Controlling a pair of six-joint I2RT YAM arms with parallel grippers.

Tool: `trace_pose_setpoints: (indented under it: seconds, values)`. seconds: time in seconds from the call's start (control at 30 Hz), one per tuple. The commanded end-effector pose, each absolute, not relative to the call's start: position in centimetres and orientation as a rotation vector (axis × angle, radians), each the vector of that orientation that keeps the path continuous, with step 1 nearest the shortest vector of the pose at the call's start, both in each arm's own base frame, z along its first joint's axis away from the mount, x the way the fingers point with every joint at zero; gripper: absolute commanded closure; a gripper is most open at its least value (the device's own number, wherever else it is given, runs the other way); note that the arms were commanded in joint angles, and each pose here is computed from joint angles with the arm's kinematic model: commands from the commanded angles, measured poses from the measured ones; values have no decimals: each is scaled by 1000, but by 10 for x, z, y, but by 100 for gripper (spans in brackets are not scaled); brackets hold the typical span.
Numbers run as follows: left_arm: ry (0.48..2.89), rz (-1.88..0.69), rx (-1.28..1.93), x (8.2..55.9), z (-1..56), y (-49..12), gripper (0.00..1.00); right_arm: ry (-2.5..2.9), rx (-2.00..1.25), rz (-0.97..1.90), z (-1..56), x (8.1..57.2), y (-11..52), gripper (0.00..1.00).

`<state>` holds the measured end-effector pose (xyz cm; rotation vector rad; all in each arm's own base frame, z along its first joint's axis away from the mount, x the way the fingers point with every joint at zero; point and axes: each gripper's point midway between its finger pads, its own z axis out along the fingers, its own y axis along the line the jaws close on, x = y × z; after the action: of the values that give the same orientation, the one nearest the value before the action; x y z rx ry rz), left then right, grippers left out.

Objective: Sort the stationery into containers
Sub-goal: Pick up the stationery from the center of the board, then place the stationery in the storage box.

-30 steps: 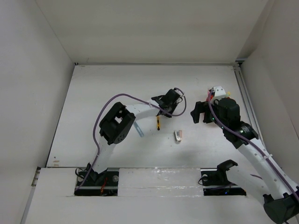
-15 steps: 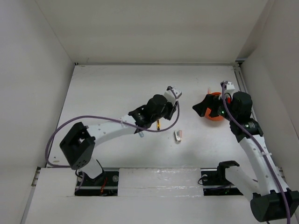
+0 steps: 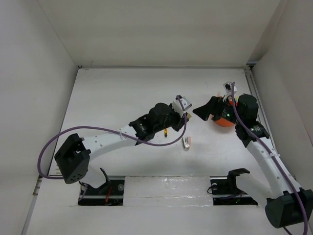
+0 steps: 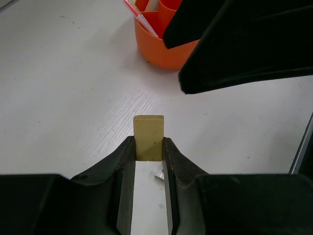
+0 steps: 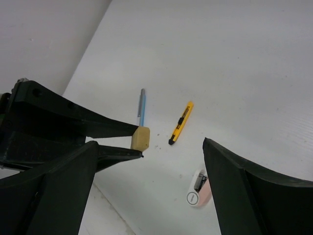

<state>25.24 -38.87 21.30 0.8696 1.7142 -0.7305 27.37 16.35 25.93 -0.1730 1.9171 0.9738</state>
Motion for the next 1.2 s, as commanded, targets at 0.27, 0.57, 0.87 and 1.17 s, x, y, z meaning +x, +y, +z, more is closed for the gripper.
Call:
trace_pose_setpoints:
  seconds: [0.27, 0.57, 0.87, 1.17]
  values:
    - [1503, -830, 839, 233, 283, -387, 100, 1829, -242, 1171, 265, 270, 208, 25]
    - [1518, -782, 817, 237, 274, -383, 100, 1815, -288, 1234, 274, 260, 229, 70]
    - [1539, -685, 695, 255, 273, -367, 100, 1831, -332, 1288, 272, 249, 240, 100]
    - [1583, -652, 639, 264, 271, -365, 0, 1756, -362, 1180, 293, 272, 236, 100]
